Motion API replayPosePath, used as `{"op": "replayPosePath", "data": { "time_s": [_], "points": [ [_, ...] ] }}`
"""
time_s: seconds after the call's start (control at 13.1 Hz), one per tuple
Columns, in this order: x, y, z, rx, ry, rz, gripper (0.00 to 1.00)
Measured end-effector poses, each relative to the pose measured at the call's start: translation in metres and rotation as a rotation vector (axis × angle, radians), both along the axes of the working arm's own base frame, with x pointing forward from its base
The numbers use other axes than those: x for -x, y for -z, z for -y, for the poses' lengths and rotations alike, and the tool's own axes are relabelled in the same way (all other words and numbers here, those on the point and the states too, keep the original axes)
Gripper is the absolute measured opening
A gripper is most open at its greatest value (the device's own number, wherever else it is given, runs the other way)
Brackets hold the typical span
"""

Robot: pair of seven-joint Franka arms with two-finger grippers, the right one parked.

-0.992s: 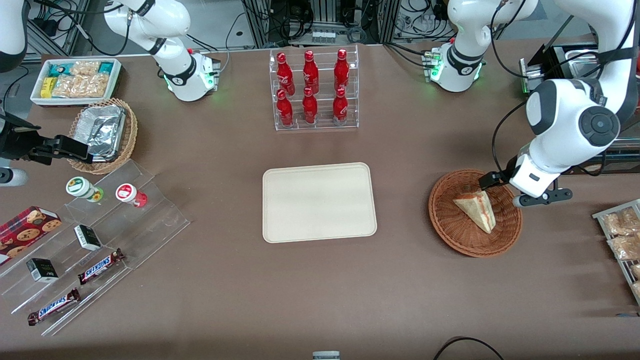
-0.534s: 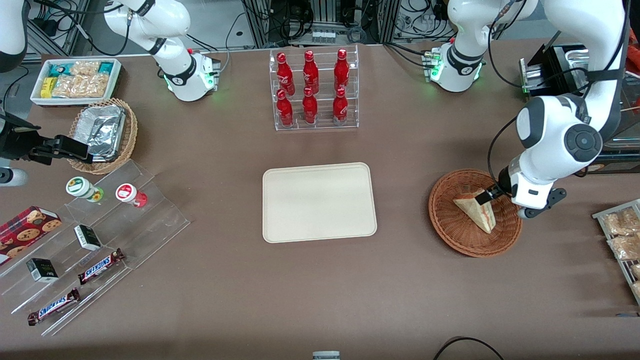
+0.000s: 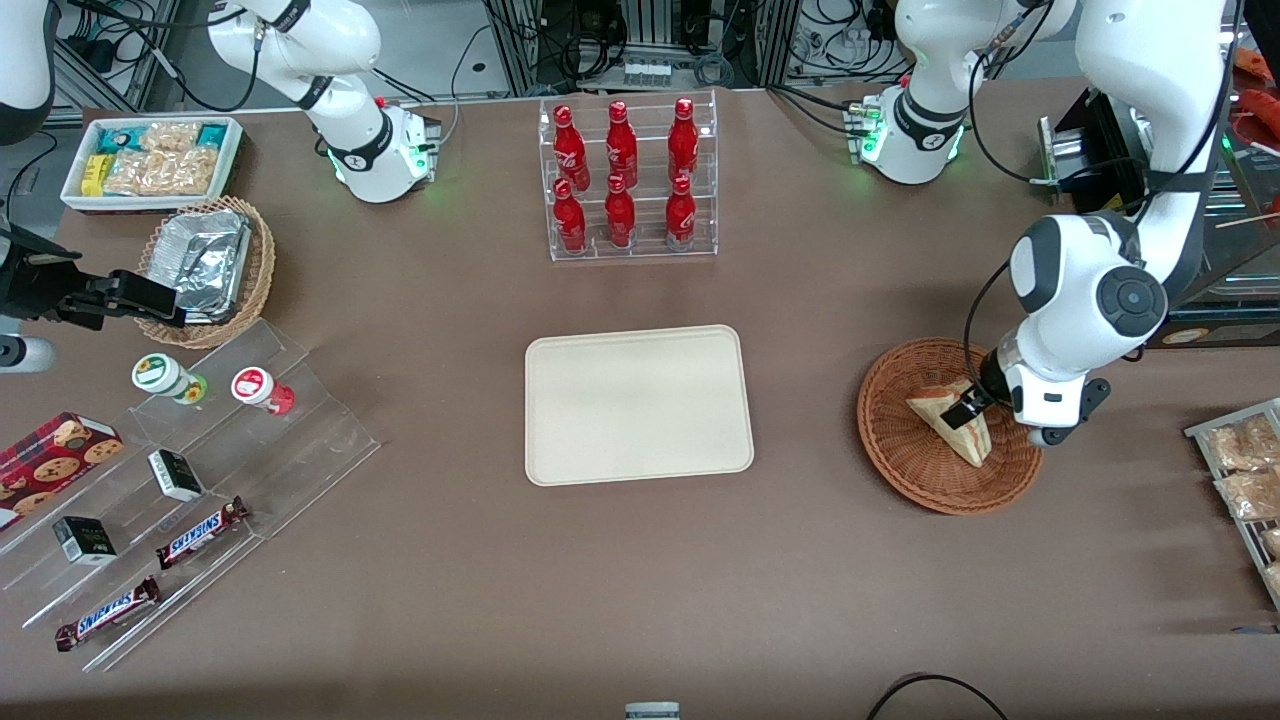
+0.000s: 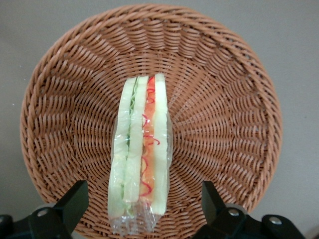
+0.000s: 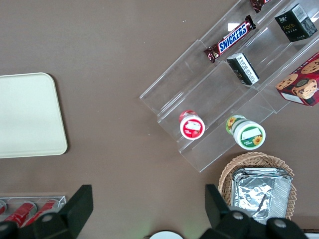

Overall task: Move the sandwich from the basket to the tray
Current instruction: 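Lower the left gripper and close it on the sandwich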

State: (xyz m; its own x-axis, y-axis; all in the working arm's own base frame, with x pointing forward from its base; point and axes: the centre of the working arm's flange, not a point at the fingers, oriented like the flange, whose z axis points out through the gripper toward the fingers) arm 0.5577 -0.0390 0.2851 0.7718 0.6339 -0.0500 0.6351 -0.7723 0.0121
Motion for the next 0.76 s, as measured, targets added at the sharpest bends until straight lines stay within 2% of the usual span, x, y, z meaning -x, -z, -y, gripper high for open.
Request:
{"op": "replayPosePath", "data": {
  "time_s": [0.31, 0.53, 0.76],
  "points": [
    [0.002, 0.018, 0.0, 0.002, -0.006, -0.028, 1.0],
    [0.002, 0.032, 0.0, 0.004, -0.015, -0.026, 0.98],
    [0.003, 0.037, 0.001, 0.005, -0.024, -0.028, 0.65]
  ]
}}
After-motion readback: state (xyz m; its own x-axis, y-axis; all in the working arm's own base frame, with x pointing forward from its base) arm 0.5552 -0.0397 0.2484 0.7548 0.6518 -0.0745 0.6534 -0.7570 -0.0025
